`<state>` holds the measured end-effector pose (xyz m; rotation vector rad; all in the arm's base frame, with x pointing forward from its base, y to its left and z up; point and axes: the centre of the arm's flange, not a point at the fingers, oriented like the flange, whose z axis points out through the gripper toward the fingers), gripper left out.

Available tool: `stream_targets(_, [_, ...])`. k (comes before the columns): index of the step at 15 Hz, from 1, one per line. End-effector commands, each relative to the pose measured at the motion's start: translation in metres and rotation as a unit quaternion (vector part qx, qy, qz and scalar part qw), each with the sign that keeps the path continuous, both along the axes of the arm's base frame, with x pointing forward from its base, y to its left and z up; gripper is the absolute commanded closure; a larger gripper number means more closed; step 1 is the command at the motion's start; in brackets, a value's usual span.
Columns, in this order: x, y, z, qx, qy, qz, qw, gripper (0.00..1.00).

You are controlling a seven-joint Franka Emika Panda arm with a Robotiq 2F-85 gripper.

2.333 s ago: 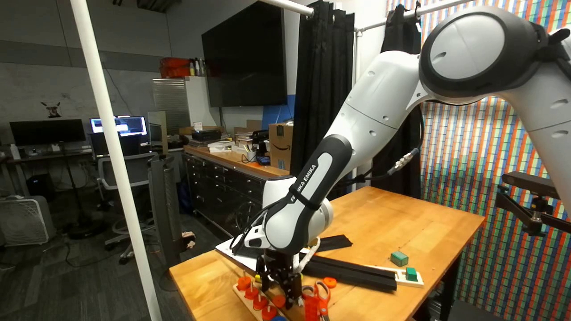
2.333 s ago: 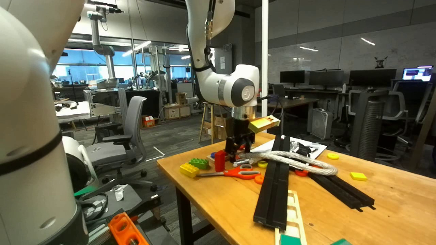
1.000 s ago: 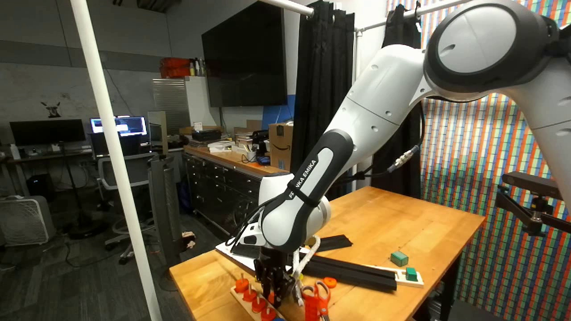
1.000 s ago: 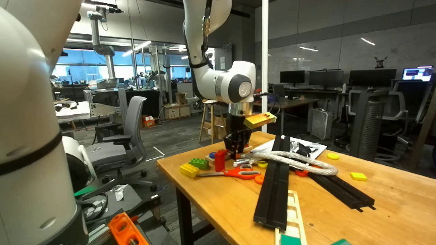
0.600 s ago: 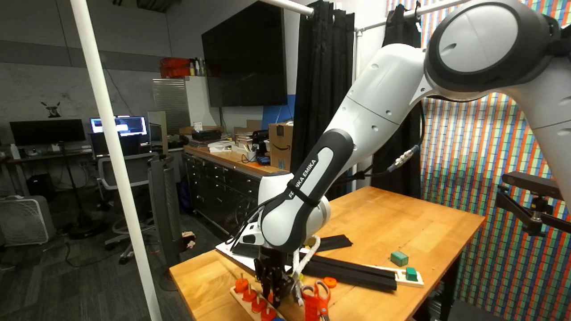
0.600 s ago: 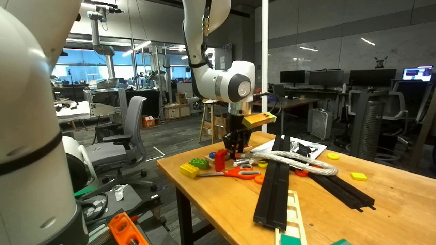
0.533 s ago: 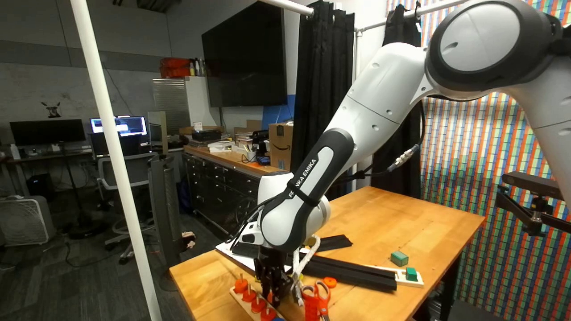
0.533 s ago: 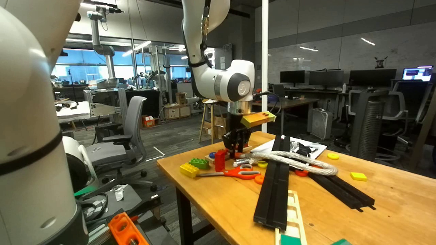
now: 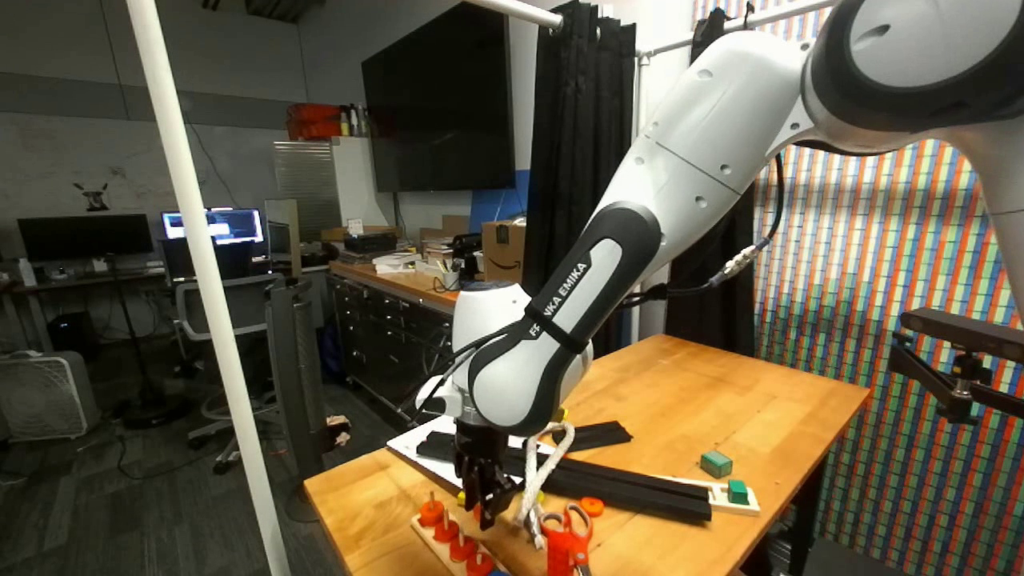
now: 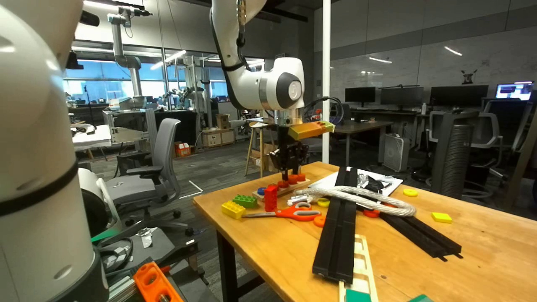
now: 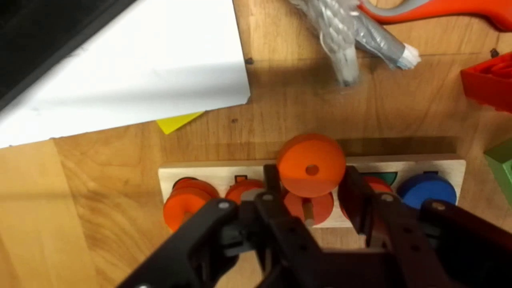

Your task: Pick up the orange token from the table and put it on the wooden holder.

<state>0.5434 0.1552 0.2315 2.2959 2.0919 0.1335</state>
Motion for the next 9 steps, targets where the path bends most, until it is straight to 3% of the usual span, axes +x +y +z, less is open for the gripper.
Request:
stream_targets(1, [-0.007,0.011,0.022,-0.019,-0.005,-0.007,0.9998,0.76])
stream_targets(9, [-0.009,0.026,0.029,0.006,0.016,0.000,0.9999,0.76])
